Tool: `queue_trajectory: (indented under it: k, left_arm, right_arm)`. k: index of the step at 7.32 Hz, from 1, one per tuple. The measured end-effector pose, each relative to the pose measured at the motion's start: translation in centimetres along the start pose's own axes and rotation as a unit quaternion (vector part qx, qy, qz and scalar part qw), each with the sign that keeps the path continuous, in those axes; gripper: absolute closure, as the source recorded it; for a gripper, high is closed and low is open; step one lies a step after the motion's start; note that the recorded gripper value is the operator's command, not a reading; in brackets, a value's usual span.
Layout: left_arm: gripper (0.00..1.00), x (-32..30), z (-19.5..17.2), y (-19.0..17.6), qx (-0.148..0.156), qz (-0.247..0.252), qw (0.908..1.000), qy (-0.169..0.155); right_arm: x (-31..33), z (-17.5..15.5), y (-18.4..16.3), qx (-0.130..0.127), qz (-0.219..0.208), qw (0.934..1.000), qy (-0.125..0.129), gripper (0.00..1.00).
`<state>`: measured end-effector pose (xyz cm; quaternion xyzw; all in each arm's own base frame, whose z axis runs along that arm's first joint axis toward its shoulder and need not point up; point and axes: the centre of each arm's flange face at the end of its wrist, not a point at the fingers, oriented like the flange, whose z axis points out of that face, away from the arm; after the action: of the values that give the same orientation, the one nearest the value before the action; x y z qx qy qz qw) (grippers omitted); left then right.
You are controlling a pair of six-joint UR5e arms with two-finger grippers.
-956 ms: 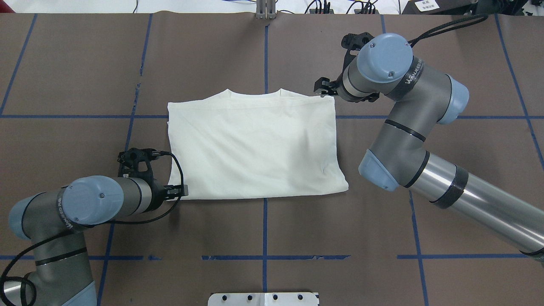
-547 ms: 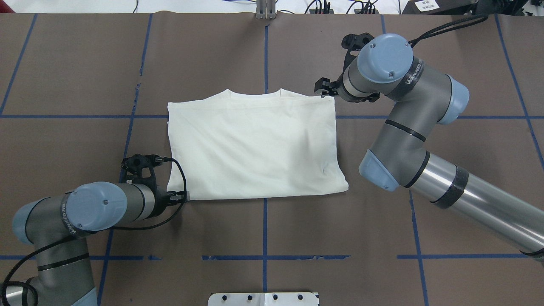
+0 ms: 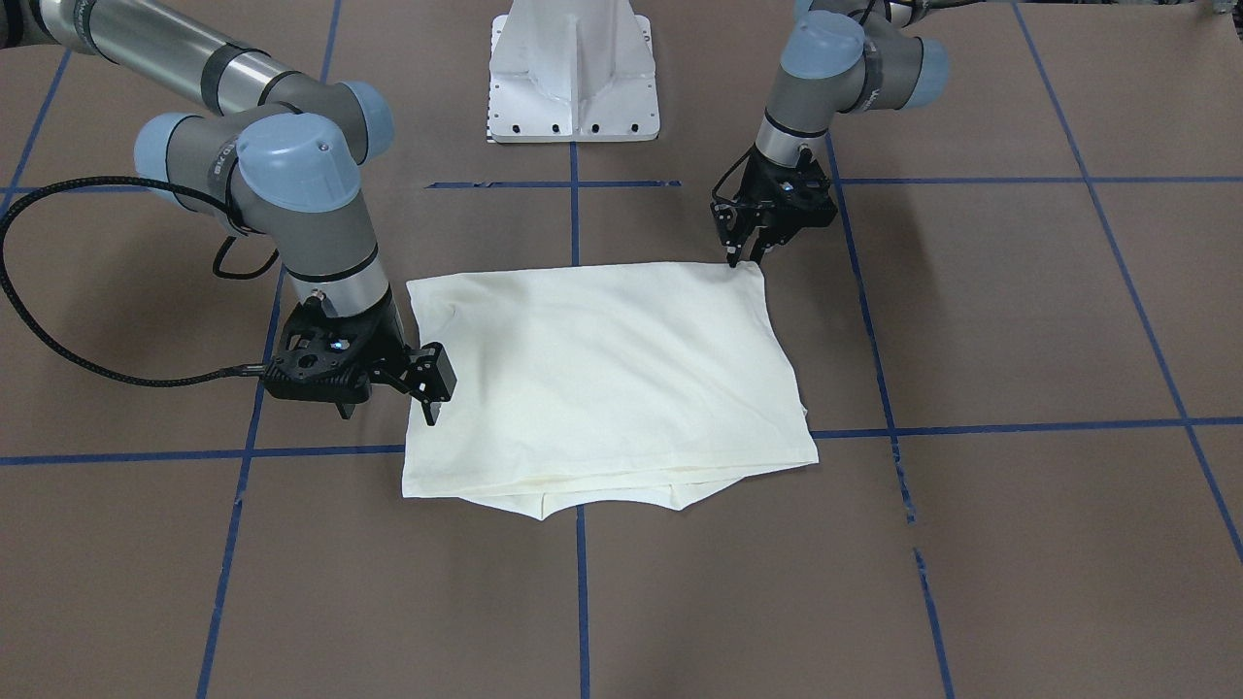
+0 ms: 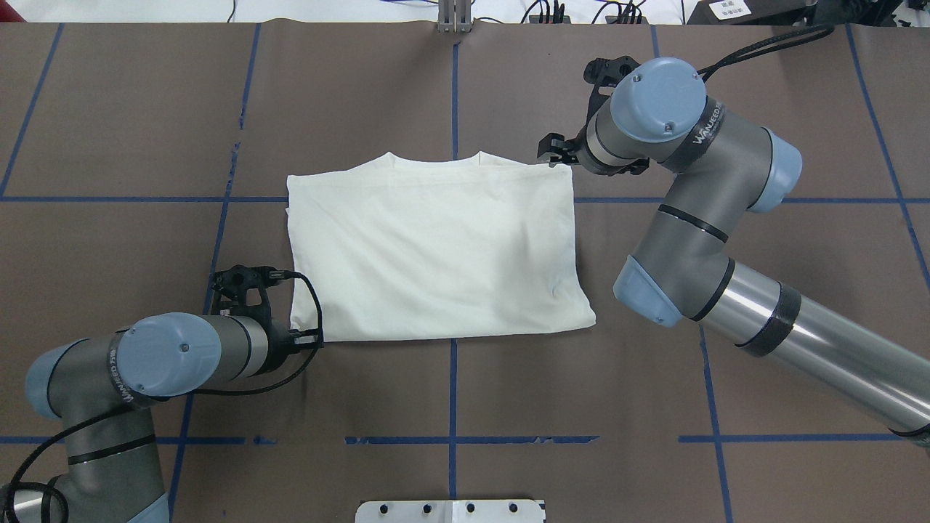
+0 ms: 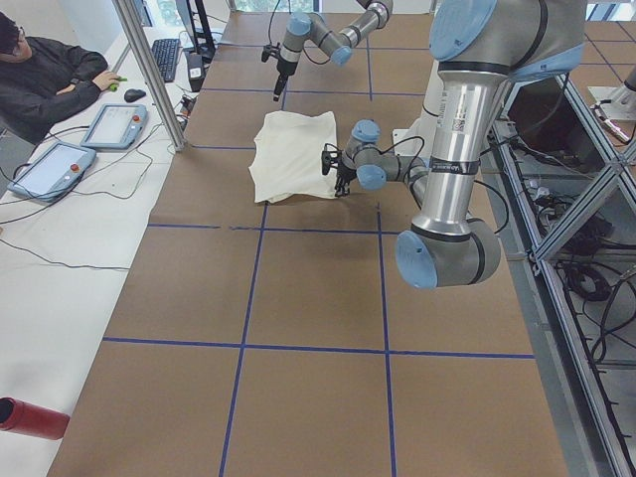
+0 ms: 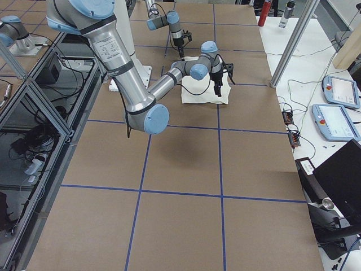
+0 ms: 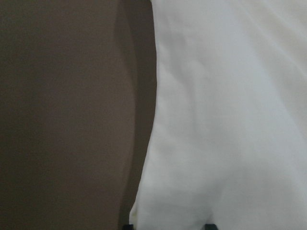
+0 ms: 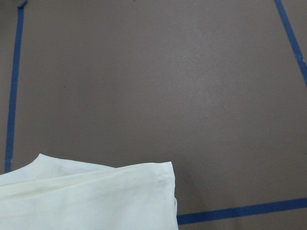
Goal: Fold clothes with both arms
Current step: 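Drag the folded shirt with the left gripper away from the robot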
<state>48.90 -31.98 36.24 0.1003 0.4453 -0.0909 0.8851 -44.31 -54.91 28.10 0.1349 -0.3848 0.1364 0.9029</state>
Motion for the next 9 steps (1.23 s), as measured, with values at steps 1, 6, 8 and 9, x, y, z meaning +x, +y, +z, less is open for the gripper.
queue_trajectory:
  k: [1,6,8,9]
  left_arm:
    - [1.0,0.1,-0.1,-0.2,0.001,0.001,1.0,0.0]
    - [1.0,-6.6,-0.1,-12.2,0.076,0.072,0.9926,-0.061]
    - [1.0,-10.0,1.8,-21.2,0.112,0.108,0.9821,-0.106]
    - [1.0,-9.8,3.6,-26.4,0.126,0.111,0.978,-0.124]
  right_arm:
    - [0.0,0.0,0.0,0.0,0.0,1.0,0.0,0.0]
    - [0.0,0.1,0.1,-0.001,0.002,1.0,0.0,0.0]
    - [-0.1,0.0,0.1,0.0,0.004,1.0,-0.001,0.0]
    - [-0.3,-0.2,0.1,0.001,0.005,1.0,-0.003,0.0]
